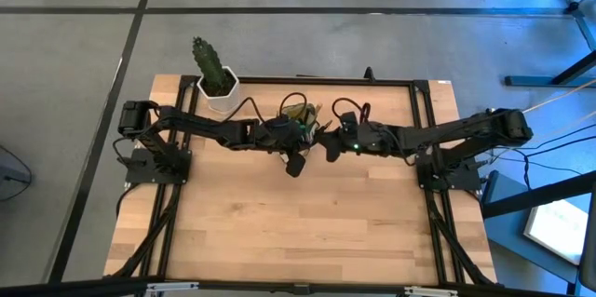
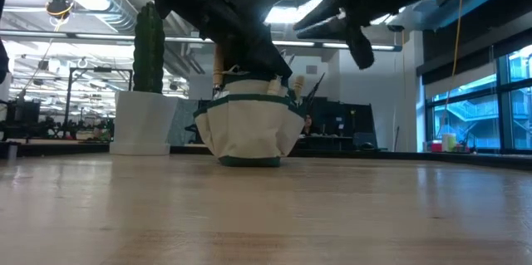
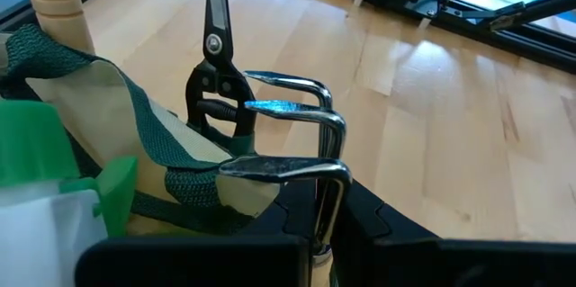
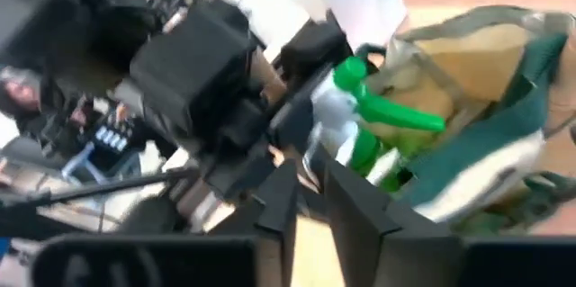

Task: Pick & Place Garden tools in Gardening bag
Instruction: Put the hand rake into the gardening bag

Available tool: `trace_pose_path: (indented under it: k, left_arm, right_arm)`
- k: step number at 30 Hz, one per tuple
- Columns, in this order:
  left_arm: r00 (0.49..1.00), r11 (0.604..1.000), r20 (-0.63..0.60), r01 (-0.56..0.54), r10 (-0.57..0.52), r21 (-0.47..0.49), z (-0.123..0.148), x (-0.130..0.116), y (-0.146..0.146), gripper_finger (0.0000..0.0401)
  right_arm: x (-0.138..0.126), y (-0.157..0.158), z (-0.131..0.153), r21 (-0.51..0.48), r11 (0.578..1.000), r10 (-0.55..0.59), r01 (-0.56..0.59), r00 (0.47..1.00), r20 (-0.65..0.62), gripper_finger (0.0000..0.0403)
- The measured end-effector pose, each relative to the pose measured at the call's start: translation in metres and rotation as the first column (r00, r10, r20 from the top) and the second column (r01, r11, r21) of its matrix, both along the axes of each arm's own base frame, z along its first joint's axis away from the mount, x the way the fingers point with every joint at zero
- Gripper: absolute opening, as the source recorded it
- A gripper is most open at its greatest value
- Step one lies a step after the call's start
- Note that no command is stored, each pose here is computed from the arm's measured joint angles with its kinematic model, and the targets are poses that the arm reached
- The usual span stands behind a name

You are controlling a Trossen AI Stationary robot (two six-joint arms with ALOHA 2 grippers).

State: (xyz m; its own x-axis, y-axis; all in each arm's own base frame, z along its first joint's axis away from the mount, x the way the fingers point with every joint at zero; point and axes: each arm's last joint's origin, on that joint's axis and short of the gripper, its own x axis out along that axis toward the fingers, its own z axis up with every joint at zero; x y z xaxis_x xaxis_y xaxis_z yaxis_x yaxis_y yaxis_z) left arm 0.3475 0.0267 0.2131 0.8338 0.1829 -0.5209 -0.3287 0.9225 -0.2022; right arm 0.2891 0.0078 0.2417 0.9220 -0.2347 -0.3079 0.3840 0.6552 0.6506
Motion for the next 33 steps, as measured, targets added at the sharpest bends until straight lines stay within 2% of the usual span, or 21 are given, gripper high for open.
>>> trace_pose_path:
  k: [4,6,13,22,33]
  left_arm:
    - [1.000,1.000,0.003,0.011,-0.011,-0.008,0.000,0.000,0.000,0.0008]
    - [1.000,1.000,0.004,0.011,-0.011,-0.009,0.000,0.000,-0.001,0.0008]
    - [1.000,1.000,0.006,0.016,-0.016,-0.015,0.000,0.000,-0.001,0.0008]
    - [1.000,1.000,0.006,0.013,-0.013,-0.021,0.000,0.000,-0.001,0.0008]
    - [1.000,0.999,0.005,0.017,-0.017,-0.028,0.003,-0.002,-0.003,0.0013]
  right_arm:
    - [0.011,0.004,0.013,-0.013,0.998,-0.054,0.055,0.998,0.042,0.0015]
    - [0.017,0.006,0.016,-0.039,0.997,-0.072,0.074,0.997,0.038,0.0006]
    - [0.030,0.012,0.008,-0.059,0.996,-0.071,0.065,0.992,-0.108,0.0002]
    - [0.033,0.014,0.004,-0.050,0.994,-0.103,0.098,0.989,-0.110,0.0001]
    - [0.040,0.016,-0.012,-0.016,0.998,-0.067,0.066,0.985,-0.161,0.0000]
